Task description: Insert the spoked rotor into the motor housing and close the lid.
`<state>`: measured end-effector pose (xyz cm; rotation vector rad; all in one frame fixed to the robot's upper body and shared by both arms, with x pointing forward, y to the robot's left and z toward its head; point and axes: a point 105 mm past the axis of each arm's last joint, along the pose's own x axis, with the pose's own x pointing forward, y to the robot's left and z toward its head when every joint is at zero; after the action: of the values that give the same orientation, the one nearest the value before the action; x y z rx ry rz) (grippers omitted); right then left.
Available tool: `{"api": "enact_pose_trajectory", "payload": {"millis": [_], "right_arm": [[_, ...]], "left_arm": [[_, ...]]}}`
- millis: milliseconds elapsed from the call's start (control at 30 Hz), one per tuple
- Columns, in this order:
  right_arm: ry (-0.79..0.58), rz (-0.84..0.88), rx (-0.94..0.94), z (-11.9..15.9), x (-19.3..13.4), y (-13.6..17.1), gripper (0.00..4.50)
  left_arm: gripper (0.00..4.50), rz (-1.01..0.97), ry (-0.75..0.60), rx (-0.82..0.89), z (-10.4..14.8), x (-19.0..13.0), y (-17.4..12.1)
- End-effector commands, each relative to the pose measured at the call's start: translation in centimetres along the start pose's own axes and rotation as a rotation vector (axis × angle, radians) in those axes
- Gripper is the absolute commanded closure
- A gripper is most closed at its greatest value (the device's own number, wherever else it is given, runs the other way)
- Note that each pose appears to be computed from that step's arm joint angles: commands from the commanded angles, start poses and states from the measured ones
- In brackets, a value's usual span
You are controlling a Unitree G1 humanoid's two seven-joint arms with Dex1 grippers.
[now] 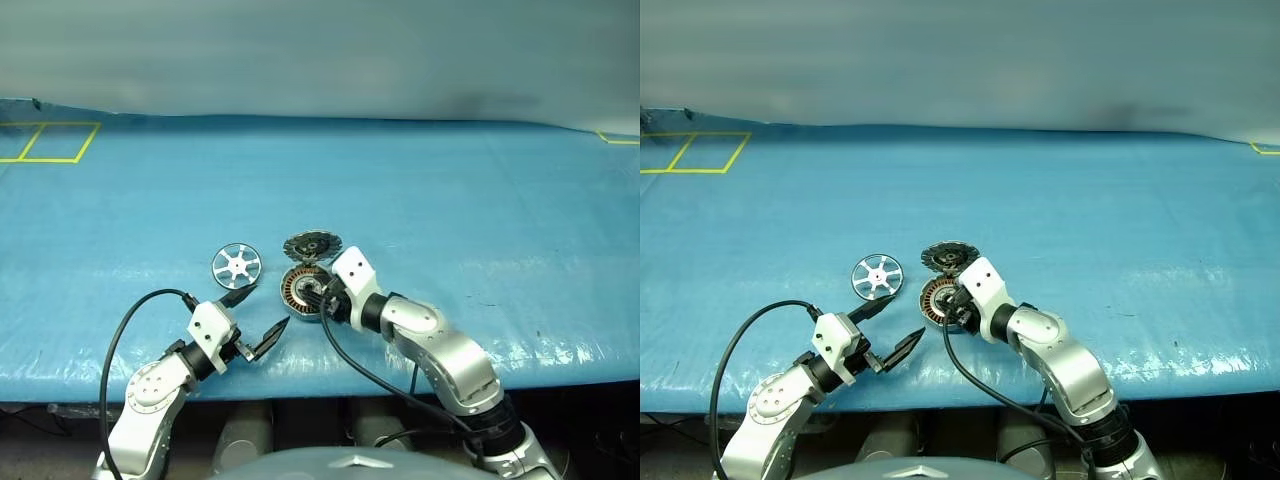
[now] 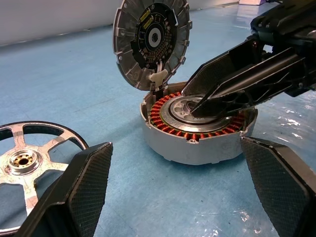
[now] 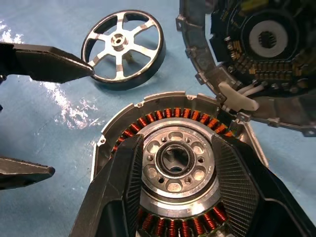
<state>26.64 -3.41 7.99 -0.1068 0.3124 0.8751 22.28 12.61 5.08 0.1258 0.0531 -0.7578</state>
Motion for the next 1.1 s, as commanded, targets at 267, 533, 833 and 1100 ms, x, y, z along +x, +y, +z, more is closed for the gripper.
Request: {"api": "enact_pose_trajectory", "payload": {"millis": [267, 533, 833, 1100], "right_arm": [[-0.042, -0.026, -0.013, 1.6, -0.9, 0.5, 4.46], [-0.013, -0.039, -0.014, 1.0, -0.2, 0.5, 4.46], [0.007, -0.036, -0.014, 0.4, 0.2, 0.6, 4.46], [0.003, -0.028, -0.013, 0.4, 0.6, 0.8, 4.46]], "left_arm": [[0.0, -0.015, -0.033, 0.005, 0.6, 0.2, -0.1], [0.0, -0.011, -0.031, 0.013, 0.6, 0.2, 0.0], [0.0, -0.011, -0.028, 0.015, 0.6, 0.2, 0.1], [0.0, -0.014, -0.025, 0.017, 0.6, 0.3, 0.0]]}}
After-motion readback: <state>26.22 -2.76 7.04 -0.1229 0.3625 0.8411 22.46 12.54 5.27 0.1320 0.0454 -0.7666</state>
